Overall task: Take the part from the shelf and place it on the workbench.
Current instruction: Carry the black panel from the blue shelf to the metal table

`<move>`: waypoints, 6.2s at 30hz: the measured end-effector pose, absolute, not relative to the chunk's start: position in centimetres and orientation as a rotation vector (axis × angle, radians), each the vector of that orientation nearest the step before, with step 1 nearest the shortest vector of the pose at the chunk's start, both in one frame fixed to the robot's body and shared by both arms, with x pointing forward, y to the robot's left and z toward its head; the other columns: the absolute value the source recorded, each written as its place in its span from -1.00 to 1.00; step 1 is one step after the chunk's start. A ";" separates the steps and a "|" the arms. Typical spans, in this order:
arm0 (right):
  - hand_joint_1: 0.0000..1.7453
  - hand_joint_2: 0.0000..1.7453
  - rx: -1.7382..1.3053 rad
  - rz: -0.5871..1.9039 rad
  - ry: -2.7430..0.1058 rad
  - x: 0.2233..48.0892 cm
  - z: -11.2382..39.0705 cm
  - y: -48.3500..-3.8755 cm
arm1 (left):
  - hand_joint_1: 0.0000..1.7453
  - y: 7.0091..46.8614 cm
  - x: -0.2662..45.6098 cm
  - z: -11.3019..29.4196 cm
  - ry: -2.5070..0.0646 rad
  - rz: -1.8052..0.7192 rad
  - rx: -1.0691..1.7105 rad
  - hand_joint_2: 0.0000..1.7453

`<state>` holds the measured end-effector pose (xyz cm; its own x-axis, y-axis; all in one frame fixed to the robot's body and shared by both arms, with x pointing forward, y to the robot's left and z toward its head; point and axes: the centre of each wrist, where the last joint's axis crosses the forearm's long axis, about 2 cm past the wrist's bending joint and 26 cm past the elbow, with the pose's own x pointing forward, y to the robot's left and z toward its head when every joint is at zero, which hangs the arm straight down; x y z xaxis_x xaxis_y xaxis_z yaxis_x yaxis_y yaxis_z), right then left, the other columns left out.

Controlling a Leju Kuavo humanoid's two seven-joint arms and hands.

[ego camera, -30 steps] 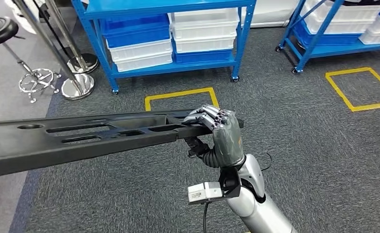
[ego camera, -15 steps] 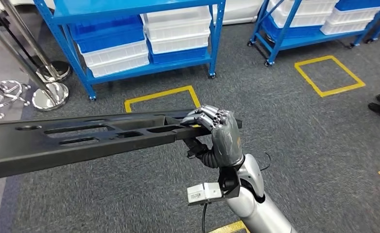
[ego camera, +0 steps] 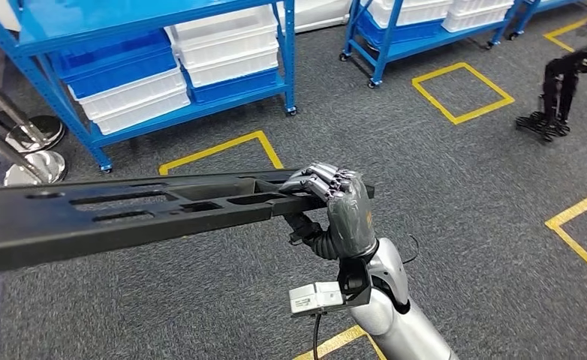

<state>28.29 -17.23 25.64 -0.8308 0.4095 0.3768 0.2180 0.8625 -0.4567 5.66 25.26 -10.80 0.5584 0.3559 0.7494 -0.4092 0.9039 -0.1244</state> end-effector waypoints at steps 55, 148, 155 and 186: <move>1.00 1.00 -0.650 0.365 -2.552 23.3 22.4 -19.8 | -1.00 24.7 5.6 -10.8 -0.845 0.255 0.066 1.00; 1.00 1.00 -0.931 0.326 -2.475 19.8 23.5 -23.8 | -1.00 24.6 6.6 -10.6 -0.847 0.166 -0.036 1.00; 1.00 1.00 -0.940 0.315 -2.482 19.7 23.8 -23.9 | -1.00 24.5 7.0 -10.5 -0.854 0.167 -0.038 1.00; 1.00 1.00 -0.915 0.321 -2.488 20.0 24.0 -24.0 | -1.00 24.6 6.8 -10.6 -0.856 0.178 -0.021 1.00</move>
<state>19.97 -23.96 24.04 -0.6686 0.6584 0.3456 0.5493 0.7506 -0.3673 6.82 24.58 -10.58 0.6415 0.1643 0.7493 -0.1477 0.9850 -0.0895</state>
